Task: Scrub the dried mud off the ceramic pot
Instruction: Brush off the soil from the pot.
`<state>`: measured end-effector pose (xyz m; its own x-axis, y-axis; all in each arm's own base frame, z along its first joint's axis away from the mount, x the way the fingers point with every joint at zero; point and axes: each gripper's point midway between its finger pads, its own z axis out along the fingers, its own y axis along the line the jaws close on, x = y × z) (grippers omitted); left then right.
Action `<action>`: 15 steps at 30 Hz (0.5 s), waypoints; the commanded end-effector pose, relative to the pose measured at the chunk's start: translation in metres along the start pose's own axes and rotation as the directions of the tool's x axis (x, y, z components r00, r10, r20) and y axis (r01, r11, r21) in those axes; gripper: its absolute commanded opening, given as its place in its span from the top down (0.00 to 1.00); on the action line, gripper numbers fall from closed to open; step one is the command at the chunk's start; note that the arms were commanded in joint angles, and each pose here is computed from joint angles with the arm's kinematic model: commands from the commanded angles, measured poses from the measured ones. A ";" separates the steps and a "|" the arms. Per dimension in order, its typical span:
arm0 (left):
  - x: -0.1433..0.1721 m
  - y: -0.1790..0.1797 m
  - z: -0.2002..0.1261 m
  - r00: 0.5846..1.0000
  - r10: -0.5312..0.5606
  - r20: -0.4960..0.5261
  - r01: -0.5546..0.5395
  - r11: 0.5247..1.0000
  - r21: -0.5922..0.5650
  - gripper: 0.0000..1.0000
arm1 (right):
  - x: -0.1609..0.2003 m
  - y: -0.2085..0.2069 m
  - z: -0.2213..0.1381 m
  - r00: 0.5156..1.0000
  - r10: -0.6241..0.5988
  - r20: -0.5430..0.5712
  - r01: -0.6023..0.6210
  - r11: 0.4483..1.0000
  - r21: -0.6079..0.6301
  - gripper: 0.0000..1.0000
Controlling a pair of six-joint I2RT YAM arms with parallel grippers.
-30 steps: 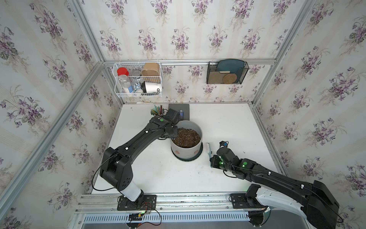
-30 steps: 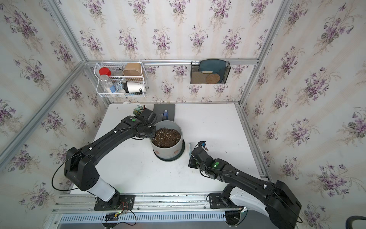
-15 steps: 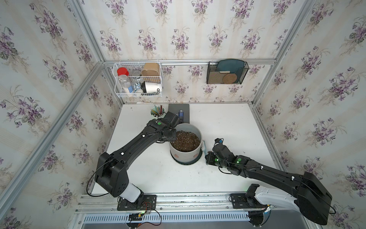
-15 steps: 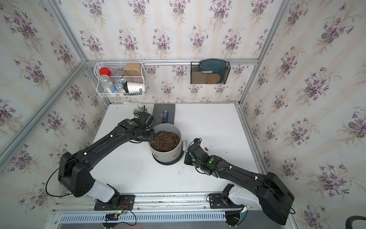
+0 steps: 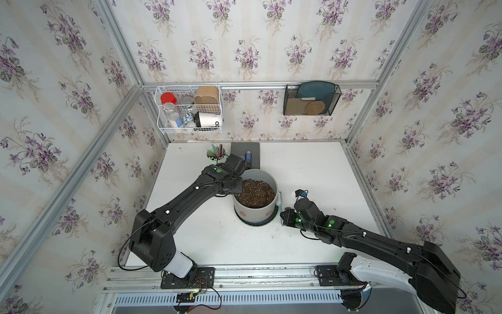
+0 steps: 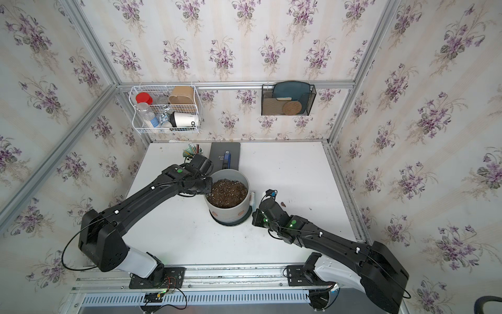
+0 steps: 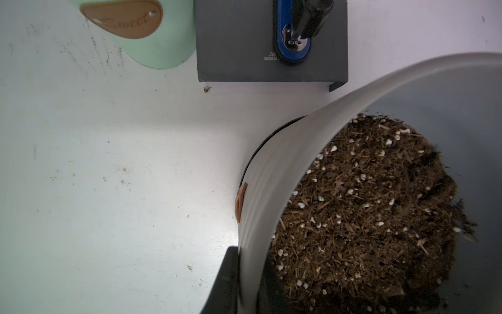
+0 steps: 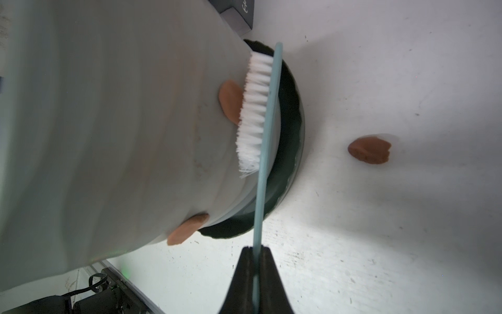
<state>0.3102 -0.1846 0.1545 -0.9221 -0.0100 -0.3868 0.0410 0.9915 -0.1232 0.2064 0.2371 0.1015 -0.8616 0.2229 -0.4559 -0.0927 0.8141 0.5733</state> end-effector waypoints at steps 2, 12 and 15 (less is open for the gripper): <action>0.001 -0.021 0.003 1.000 -0.026 -0.015 0.027 0.994 0.106 1.00 | -0.014 0.016 -0.007 0.999 0.007 0.052 -0.004 0.999 -0.053 1.00; 0.001 -0.017 0.001 1.000 -0.022 -0.008 0.023 0.996 0.085 1.00 | -0.022 -0.017 -0.033 0.995 0.011 0.104 -0.019 0.997 0.078 1.00; 0.001 -0.015 0.000 1.000 -0.022 -0.003 0.023 0.997 0.080 1.00 | -0.024 -0.031 -0.043 0.992 0.013 0.126 -0.029 0.992 0.123 1.00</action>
<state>0.3104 -0.1840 0.1551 -0.9176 -0.0115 -0.3974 0.0407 0.9916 -0.1228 0.2099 0.2006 0.1299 -0.8030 0.3020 -0.5137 -0.0421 0.8311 0.5545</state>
